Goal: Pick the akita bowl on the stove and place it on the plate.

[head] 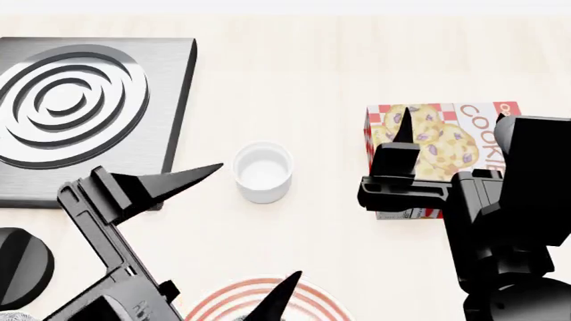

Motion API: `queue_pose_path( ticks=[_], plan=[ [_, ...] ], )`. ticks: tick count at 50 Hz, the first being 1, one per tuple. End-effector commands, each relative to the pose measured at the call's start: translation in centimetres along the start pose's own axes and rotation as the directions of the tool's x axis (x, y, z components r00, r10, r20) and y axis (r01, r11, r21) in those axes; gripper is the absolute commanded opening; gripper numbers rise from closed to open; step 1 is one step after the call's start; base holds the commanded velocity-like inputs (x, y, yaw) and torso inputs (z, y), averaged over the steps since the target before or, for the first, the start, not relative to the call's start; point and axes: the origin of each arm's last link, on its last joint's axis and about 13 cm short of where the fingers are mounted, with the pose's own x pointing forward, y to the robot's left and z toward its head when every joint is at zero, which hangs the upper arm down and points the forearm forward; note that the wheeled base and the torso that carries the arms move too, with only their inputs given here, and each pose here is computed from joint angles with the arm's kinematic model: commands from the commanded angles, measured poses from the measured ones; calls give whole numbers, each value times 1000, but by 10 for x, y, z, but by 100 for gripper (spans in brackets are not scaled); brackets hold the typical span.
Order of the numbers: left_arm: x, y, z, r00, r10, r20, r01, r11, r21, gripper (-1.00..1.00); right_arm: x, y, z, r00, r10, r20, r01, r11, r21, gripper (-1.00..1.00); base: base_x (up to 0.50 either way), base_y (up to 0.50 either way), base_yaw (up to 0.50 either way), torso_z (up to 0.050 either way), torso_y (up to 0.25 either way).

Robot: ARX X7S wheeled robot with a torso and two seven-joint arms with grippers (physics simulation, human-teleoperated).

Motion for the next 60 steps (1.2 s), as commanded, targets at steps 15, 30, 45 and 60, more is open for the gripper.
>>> queue_pose_path(
  ticks=[15,30,45,60],
  plan=[
    [1,30,-4,985,172,-21,-173,968,-181,100,-1,0,0,1000,0,-1,0,1000,0,100,0,0,0,0,0],
    [1,41,-9,966,257,-41,-259,933,-249,100,-1,1,1,1000,1,-3,-1,1000,-2,100,0,0,0,0,0],
    [0,54,-10,941,335,-54,-335,889,-314,100,1,0,-1,1000,1,-3,-1,1000,-4,100,0,0,0,0,0],
    [-2,62,-14,924,374,-74,-376,859,-348,100,0,0,0,1000,1,-4,-1,1000,-5,100,0,0,0,0,0]
  ],
)
